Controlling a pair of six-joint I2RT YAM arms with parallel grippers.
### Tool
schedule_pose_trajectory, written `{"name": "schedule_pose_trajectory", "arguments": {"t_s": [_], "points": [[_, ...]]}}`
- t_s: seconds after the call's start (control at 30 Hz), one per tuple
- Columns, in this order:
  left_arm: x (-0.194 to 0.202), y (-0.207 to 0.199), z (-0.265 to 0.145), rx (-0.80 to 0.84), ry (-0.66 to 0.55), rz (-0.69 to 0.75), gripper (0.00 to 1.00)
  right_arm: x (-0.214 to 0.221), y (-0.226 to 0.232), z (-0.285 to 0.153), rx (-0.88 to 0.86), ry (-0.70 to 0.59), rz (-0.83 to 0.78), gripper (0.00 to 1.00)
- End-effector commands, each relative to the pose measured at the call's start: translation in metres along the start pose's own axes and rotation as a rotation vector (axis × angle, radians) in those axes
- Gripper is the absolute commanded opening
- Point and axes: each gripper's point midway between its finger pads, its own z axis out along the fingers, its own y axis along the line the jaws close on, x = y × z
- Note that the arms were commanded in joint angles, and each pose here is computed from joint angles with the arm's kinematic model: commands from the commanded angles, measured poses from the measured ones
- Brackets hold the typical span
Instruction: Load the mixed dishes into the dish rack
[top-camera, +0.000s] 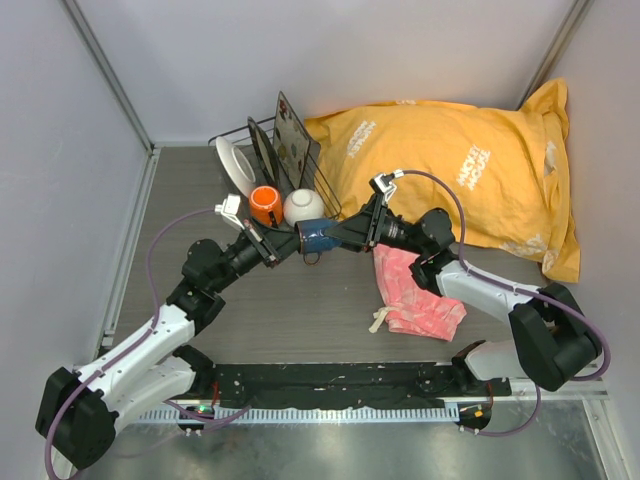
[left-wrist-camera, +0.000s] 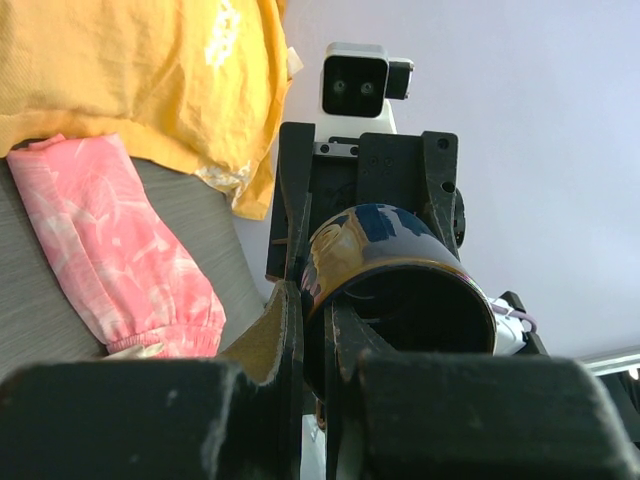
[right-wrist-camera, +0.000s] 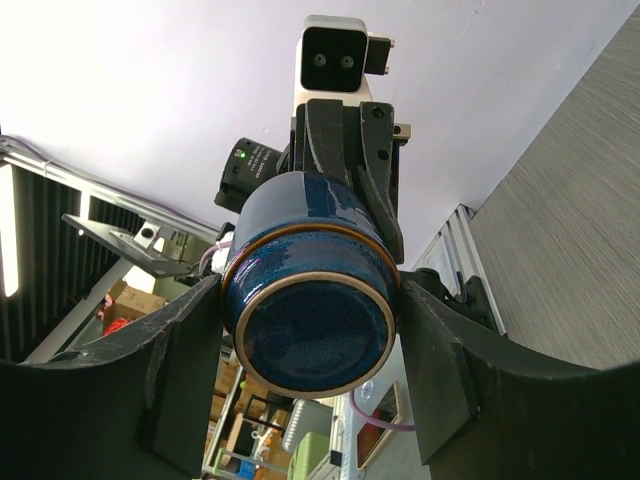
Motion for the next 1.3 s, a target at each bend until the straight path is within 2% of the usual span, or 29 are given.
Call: {"name": "schedule_pose_trajectory", "arguments": {"t_s": [0.0, 0.03, 0.1, 0.13, 0.17, 0.23, 0.27, 0.4, 0.43, 0.57, 0.63, 0.67, 0.7, 0.73, 0.77, 0.8, 0.83, 0.9, 0.93, 1.07, 1.1, 1.13, 1.17, 1.2, 1.27], "points": [[-0.007, -0.025, -0.001, 0.100, -0.019, 0.028, 0.07, -0.004, 0.028, 0.006, -0.087, 0.005, -0.066, 0.01], [-0.007, -0.025, -0.001, 0.099, -0.022, 0.029, 0.10, -0.003, 0.029, 0.006, -0.089, 0.006, -0.066, 0.01], [-0.006, -0.021, -0.002, 0.091, -0.021, 0.026, 0.25, -0.004, 0.034, 0.005, -0.104, 0.001, -0.080, 0.01], [-0.007, -0.022, -0.003, 0.091, -0.029, 0.028, 0.34, -0.005, 0.036, 0.005, -0.107, -0.006, -0.086, 0.01], [-0.006, -0.019, -0.004, 0.084, -0.032, 0.028, 0.50, -0.005, 0.037, 0.004, -0.109, -0.009, -0.091, 0.01], [-0.006, -0.015, -0.007, 0.066, -0.036, 0.030, 0.61, -0.008, 0.044, 0.004, -0.119, -0.022, -0.108, 0.01], [-0.005, -0.010, -0.008, 0.050, -0.037, 0.032, 0.71, -0.009, 0.046, 0.004, -0.122, -0.026, -0.119, 0.01], [-0.004, 0.011, -0.020, -0.048, -0.060, 0.046, 0.89, -0.017, 0.050, 0.001, -0.116, -0.053, -0.146, 0.01], [-0.001, 0.024, -0.024, -0.096, -0.057, 0.038, 0.98, -0.023, 0.052, -0.001, -0.114, -0.066, -0.156, 0.01], [0.000, 0.048, -0.047, -0.206, -0.092, 0.038, 1.00, -0.037, 0.043, -0.006, -0.050, -0.100, -0.180, 0.01], [-0.005, 0.047, -0.059, -0.229, -0.131, 0.058, 1.00, -0.045, 0.040, -0.004, -0.004, -0.104, -0.214, 0.01], [-0.001, 0.061, -0.067, -0.303, -0.123, 0.052, 1.00, -0.044, 0.022, -0.005, 0.102, -0.091, -0.178, 0.01], [-0.003, 0.059, -0.076, -0.317, -0.137, 0.084, 1.00, -0.052, 0.010, -0.005, 0.173, -0.107, -0.271, 0.01], [-0.010, 0.058, -0.081, -0.347, -0.168, 0.101, 1.00, -0.064, 0.018, -0.001, 0.212, -0.118, -0.345, 0.01], [-0.013, 0.059, -0.086, -0.374, -0.179, 0.119, 1.00, -0.056, -0.006, -0.007, 0.350, -0.076, -0.301, 0.01], [-0.009, 0.071, -0.096, -0.445, -0.166, 0.122, 1.00, -0.064, -0.016, -0.009, 0.423, -0.065, -0.406, 0.01], [-0.020, 0.065, -0.102, -0.466, -0.209, 0.164, 0.99, -0.083, -0.003, -0.004, 0.467, -0.109, -0.468, 0.01], [-0.021, 0.077, -0.116, -0.567, -0.204, 0.184, 1.00, -0.083, -0.028, -0.008, 0.614, -0.063, -0.456, 0.01], [-0.026, 0.073, -0.120, -0.592, -0.211, 0.218, 1.00, -0.102, -0.017, -0.004, 0.652, -0.101, -0.525, 0.01], [-0.039, 0.077, -0.133, -0.705, -0.232, 0.281, 1.00, -0.105, -0.036, 0.014, 0.810, -0.004, -0.606, 0.01], [-0.040, 0.077, -0.134, -0.715, -0.227, 0.290, 1.00, -0.110, -0.019, 0.030, 0.786, -0.003, -0.654, 0.01], [-0.041, 0.073, -0.136, -0.720, -0.228, 0.298, 1.00, -0.109, -0.044, 0.038, 0.832, 0.066, -0.685, 0.01], [-0.043, 0.075, -0.137, -0.736, -0.231, 0.310, 1.00, -0.108, -0.052, 0.035, 0.886, 0.105, -0.691, 0.01], [-0.044, 0.073, -0.138, -0.738, -0.232, 0.314, 1.00, -0.115, -0.039, 0.051, 0.867, 0.111, -0.743, 0.01], [-0.047, 0.070, -0.141, -0.745, -0.238, 0.325, 1.00, -0.114, -0.068, 0.056, 0.937, 0.192, -0.794, 0.01]]}}
